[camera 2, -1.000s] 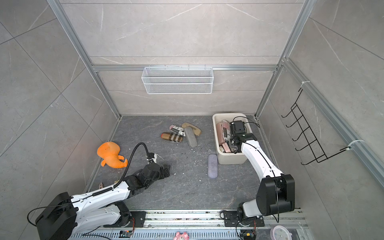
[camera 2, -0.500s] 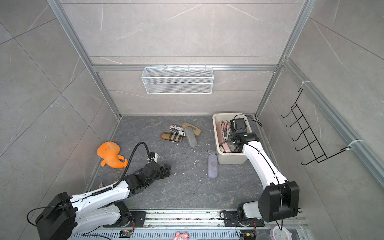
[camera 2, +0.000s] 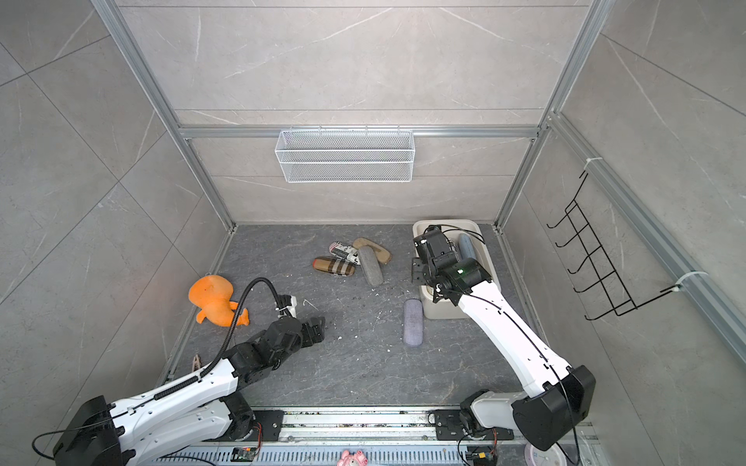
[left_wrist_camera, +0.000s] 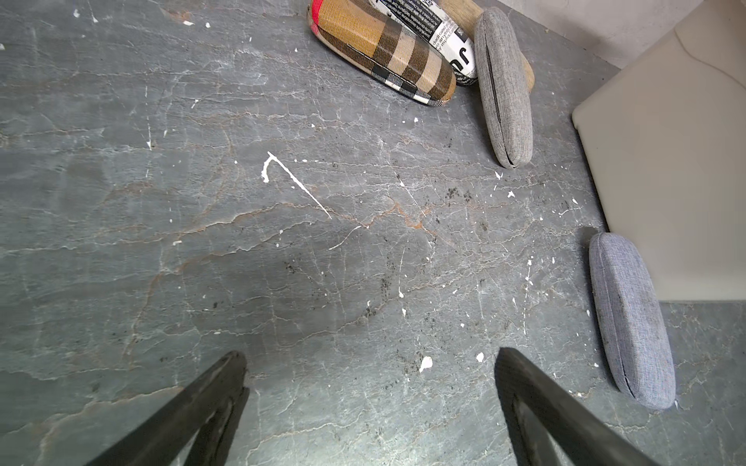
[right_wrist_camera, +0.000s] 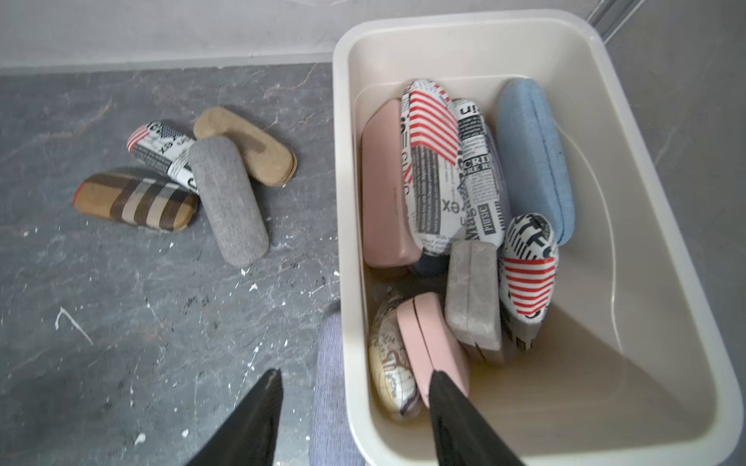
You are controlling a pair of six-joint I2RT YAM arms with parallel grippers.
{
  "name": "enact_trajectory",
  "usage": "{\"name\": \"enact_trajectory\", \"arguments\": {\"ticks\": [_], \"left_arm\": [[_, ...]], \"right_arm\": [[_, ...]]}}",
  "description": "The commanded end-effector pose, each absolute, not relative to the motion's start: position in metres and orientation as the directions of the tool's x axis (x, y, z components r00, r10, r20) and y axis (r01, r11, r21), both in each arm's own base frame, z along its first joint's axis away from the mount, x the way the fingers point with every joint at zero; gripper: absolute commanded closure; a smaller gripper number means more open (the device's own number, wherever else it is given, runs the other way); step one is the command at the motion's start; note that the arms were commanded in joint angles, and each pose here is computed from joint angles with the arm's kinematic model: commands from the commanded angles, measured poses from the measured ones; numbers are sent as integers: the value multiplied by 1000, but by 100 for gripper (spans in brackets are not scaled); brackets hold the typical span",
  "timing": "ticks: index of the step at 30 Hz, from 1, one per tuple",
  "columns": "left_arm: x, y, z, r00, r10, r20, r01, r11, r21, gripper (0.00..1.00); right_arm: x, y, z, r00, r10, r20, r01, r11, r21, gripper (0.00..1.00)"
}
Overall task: Put the glasses cases into the storage boxes
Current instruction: Place the glasses case in the storage box, then pick up the glasses case at the center of the board.
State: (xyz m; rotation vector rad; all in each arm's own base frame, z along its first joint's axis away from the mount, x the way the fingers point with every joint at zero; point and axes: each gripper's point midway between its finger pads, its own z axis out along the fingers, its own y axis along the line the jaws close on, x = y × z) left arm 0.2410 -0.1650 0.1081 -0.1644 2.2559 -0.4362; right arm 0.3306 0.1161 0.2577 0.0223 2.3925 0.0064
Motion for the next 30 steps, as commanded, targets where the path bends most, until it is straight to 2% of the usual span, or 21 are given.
{"name": "enact_trajectory", "arguments": {"ticks": [1,16,23,30], "left_arm": [[244,-158,107,-645,-253,-721,10,940,-340,2],[246,-161,105,-654,-241,-717,15,944,-331,2],[248,-160,107,-646,-236,-726,20,946,-325,2],[248,-154,107,-634,-254,-731,8,942,-334,1]], "right_arm": [[309,108,271,-734,32,-678,48,999,-4,37],[270,130,258,-777,-37,-629,-14,999,-41,30],[240,152,256,-791,-97,-604,-78,995,-58,29],[206,187,259,-781,-230,-581,-213,972,-99,28]]}}
